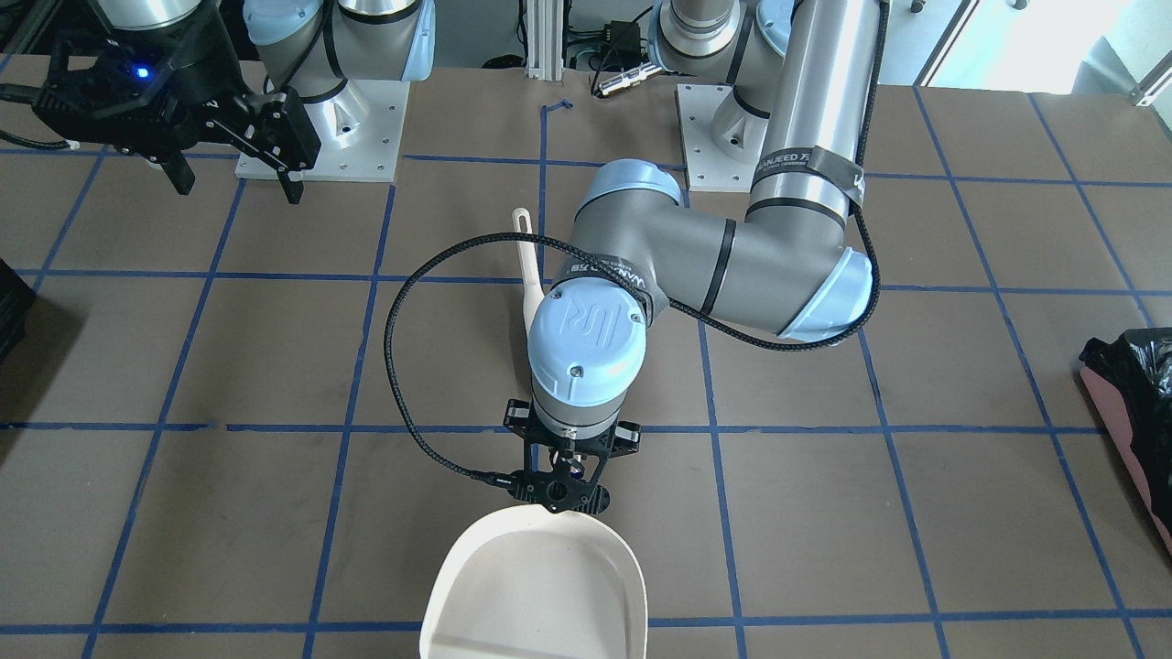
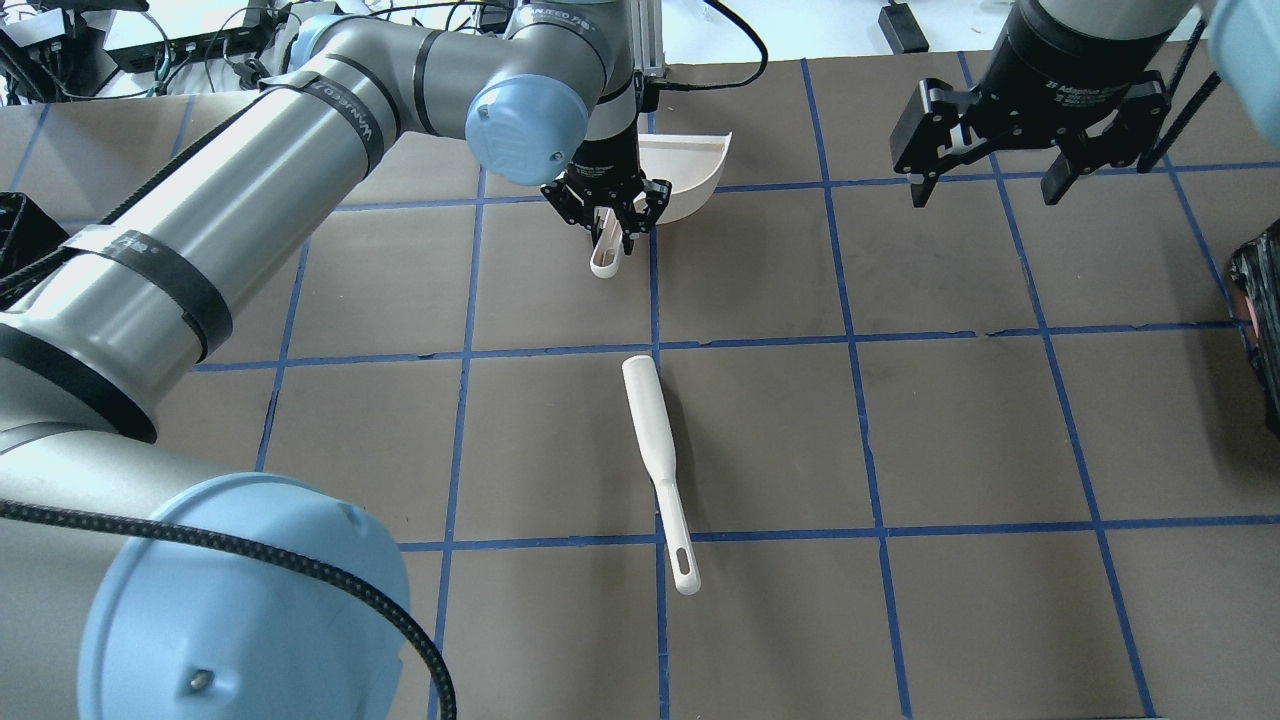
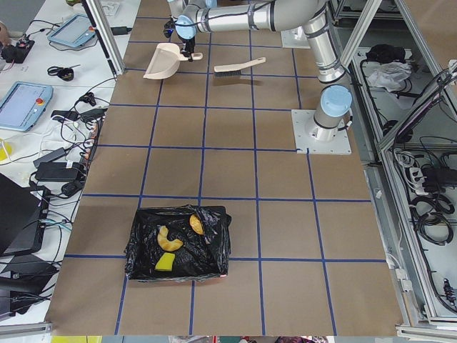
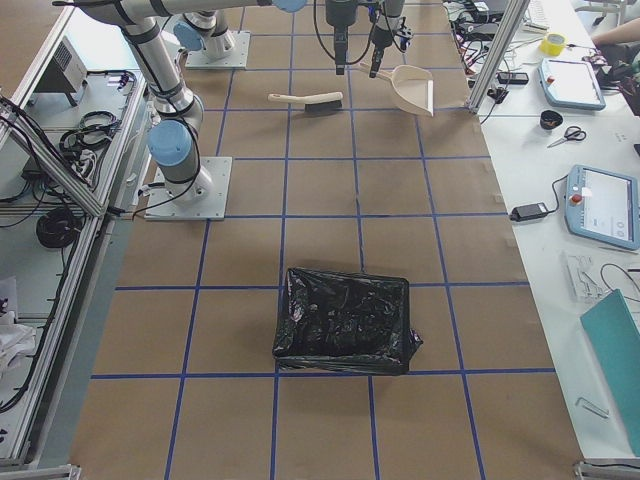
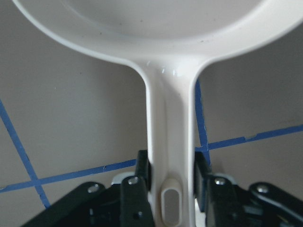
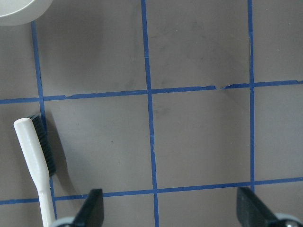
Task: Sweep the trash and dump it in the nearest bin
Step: 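Bring the empty dustpan back with the left gripper and lower it to the table, then set the dustpan down and open the left gripper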
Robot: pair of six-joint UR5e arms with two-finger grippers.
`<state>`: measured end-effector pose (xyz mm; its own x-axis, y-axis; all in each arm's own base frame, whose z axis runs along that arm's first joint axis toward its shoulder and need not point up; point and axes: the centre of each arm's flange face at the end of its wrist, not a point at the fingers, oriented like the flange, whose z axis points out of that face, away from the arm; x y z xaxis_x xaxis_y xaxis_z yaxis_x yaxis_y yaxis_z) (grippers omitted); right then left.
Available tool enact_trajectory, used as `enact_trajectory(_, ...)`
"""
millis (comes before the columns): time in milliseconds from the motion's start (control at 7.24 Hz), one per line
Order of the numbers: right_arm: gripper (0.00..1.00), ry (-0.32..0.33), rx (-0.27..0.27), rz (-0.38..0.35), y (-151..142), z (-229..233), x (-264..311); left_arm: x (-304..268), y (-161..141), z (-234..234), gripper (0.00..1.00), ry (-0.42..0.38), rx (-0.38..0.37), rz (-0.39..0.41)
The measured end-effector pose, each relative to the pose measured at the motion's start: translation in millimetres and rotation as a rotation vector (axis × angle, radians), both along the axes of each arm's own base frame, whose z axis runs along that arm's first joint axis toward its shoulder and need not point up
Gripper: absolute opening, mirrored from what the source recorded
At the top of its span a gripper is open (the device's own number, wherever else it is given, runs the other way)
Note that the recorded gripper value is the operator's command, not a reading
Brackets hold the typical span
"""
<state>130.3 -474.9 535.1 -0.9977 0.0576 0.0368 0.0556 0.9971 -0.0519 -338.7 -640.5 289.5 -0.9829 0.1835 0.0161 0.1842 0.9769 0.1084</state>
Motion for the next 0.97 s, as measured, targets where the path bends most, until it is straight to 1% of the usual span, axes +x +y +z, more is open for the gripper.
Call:
enact_trajectory(276, 1.0, 0.0, 0.0, 0.001, 0.0, 0.0, 0.1, -3.6, 1.2, -10.5, 0.0, -0.026, 0.013, 0.053)
enact_trajectory(415, 1.0, -0.001, 0.0, 0.002, 0.1, 0.1, 0.1, -4.2, 1.2, -14.2, 0.0, -0.031, 0.017, 0.066)
enact_trajectory(967, 1.0, -0.001, 0.0, 0.009, 0.0, 0.0, 0.1, -15.4, 7.9, -19.5, 0.0, -0.036, 0.036, 0.064)
